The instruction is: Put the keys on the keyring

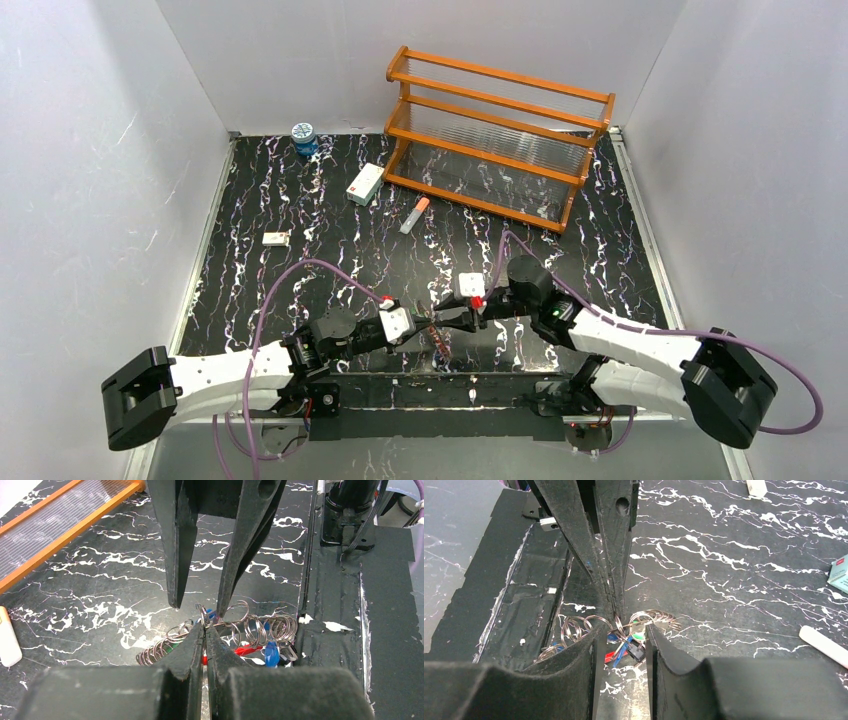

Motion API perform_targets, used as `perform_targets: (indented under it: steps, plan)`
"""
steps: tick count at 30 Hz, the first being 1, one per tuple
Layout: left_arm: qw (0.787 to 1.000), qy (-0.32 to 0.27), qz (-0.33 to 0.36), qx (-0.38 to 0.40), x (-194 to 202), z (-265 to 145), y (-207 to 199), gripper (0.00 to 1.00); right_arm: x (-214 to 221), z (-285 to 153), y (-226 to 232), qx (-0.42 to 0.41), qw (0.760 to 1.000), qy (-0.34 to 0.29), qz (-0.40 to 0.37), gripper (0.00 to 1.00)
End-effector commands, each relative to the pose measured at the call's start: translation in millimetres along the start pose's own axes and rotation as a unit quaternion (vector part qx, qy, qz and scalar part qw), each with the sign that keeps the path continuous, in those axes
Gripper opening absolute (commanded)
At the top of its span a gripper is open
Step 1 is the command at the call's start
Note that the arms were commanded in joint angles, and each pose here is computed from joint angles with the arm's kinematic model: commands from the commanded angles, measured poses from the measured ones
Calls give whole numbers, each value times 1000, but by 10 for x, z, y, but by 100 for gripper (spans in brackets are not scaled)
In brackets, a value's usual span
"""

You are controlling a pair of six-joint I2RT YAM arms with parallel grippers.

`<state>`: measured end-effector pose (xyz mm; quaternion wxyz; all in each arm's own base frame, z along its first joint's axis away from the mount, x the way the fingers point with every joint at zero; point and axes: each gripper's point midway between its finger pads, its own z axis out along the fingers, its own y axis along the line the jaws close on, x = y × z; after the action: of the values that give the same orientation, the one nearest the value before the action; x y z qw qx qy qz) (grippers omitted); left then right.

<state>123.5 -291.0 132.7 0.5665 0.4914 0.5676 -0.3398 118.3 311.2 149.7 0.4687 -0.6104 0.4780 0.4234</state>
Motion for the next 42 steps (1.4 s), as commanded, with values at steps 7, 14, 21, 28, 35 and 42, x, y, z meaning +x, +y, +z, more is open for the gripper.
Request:
perform_targets:
  steps: [7,14,21,28,35,42]
  plan:
    - [1000,-26,11,6,-141,7,-9,0,-20,57,-31,-11,999,-10,-28,17]
    - [1000,-23,11,-6,-133,12,35,1,-19,19,-38,-5,1000,1,-28,1]
    - [998,-12,1,-61,-77,-21,215,39,138,-3,-103,-1,996,84,42,1]
    - [997,2,5,-80,-16,-47,280,45,348,-49,-48,-7,982,163,96,1]
    - [999,12,14,-39,36,10,151,37,505,-35,-22,-19,965,232,117,1]
    - [999,28,22,-11,92,96,71,29,432,29,13,-35,968,221,112,1]
